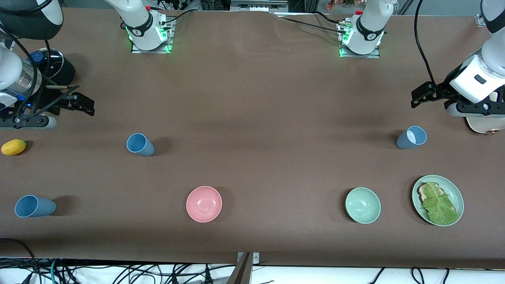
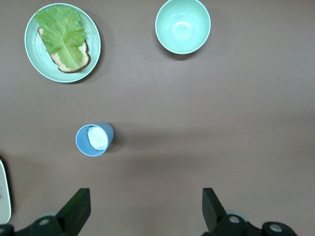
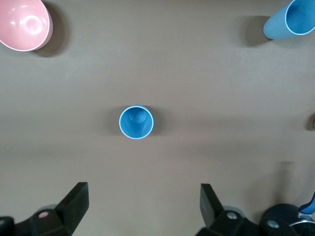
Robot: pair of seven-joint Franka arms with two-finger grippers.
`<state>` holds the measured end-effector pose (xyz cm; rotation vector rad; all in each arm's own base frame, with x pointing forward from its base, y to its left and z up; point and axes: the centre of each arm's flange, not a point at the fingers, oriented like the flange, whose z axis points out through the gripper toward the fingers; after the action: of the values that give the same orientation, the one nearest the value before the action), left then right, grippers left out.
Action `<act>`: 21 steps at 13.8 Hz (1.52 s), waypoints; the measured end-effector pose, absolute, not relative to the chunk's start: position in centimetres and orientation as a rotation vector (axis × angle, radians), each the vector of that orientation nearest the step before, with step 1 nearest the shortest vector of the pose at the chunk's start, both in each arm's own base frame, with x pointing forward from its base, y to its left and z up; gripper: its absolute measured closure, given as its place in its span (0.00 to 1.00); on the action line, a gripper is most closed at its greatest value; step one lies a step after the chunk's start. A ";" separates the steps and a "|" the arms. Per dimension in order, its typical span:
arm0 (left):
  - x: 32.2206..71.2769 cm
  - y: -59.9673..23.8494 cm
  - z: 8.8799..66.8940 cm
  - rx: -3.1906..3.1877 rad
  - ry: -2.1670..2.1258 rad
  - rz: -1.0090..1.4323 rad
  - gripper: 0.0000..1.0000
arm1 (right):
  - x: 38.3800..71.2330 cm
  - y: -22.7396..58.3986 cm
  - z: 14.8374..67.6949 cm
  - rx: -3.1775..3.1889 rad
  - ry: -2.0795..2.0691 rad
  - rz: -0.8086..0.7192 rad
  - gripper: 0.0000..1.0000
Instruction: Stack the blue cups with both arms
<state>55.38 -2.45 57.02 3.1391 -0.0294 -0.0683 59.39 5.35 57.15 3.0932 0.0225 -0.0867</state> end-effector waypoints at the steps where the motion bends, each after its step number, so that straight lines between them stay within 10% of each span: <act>1: 55.4 -2.4 57.0 3.139 -0.029 -0.069 0.00 | 59.4 5.3 57.1 3.093 0.022 -0.087 0.00; 21: 55.1 -1.8 56.8 3.138 -0.011 -0.111 0.00 | 59.4 5.4 57.1 3.094 0.022 -0.087 0.00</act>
<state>55.11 -1.78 56.79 3.1385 -0.0109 -0.1106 59.39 5.37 57.15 3.0936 0.0224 -0.0869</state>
